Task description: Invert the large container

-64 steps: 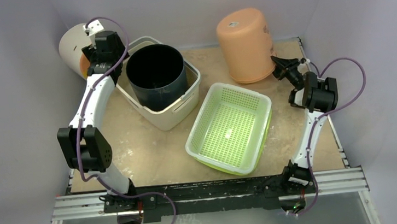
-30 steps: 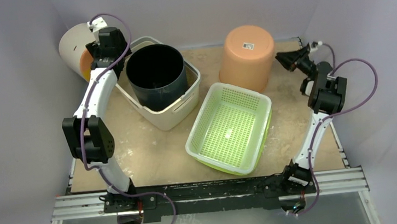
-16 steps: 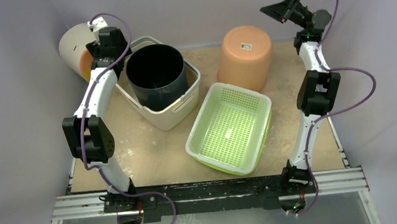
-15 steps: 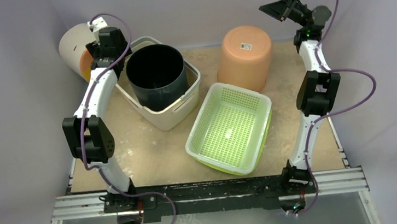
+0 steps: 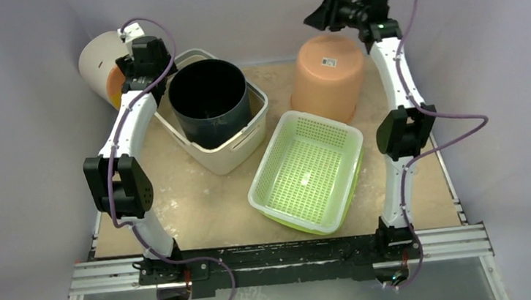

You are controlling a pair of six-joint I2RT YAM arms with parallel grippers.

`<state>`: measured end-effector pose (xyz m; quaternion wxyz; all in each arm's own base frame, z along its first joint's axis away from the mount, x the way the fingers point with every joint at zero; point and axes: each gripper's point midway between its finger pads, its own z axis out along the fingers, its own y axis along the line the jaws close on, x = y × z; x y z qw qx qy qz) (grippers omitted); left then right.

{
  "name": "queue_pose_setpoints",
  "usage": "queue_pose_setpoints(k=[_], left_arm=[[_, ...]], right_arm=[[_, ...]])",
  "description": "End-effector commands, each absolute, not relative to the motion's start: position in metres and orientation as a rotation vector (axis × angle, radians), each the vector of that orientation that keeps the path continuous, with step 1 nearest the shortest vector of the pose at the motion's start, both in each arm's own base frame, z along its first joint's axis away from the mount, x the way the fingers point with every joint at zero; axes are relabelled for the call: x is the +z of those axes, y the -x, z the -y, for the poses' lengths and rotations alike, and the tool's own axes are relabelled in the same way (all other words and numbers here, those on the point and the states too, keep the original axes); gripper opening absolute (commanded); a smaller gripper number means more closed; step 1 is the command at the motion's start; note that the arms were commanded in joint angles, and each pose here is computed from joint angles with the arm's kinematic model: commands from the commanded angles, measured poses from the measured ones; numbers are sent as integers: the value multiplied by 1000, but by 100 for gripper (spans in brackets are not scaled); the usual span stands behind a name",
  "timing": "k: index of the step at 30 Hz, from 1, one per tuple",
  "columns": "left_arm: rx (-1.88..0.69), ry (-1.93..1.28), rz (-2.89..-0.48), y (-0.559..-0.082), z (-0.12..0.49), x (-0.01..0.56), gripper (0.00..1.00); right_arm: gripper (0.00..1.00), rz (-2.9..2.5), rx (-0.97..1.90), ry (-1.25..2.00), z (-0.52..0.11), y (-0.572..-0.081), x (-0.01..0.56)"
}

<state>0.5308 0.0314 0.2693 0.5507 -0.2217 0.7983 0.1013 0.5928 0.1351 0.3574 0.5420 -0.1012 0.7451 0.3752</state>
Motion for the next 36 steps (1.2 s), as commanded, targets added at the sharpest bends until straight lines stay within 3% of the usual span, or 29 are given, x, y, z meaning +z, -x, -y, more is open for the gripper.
queue_pose_setpoints(k=[1, 9, 14, 24, 36], left_arm=[[187, 517, -1831, -533, -27, 294, 88], [180, 520, -1838, -531, -26, 291, 88], [177, 521, -1848, -528, -25, 287, 88], [184, 523, -1845, -526, -26, 288, 88], [183, 522, -1862, -522, -26, 281, 88]], right_arm=[[50, -1893, 635, 352, -170, -562, 347], [48, -1927, 556, 509, -240, -518, 338], [47, -2087, 460, 540, -243, -499, 278], [47, -2213, 214, 401, -209, -510, 224], [48, -2243, -110, 80, -95, -543, 195]])
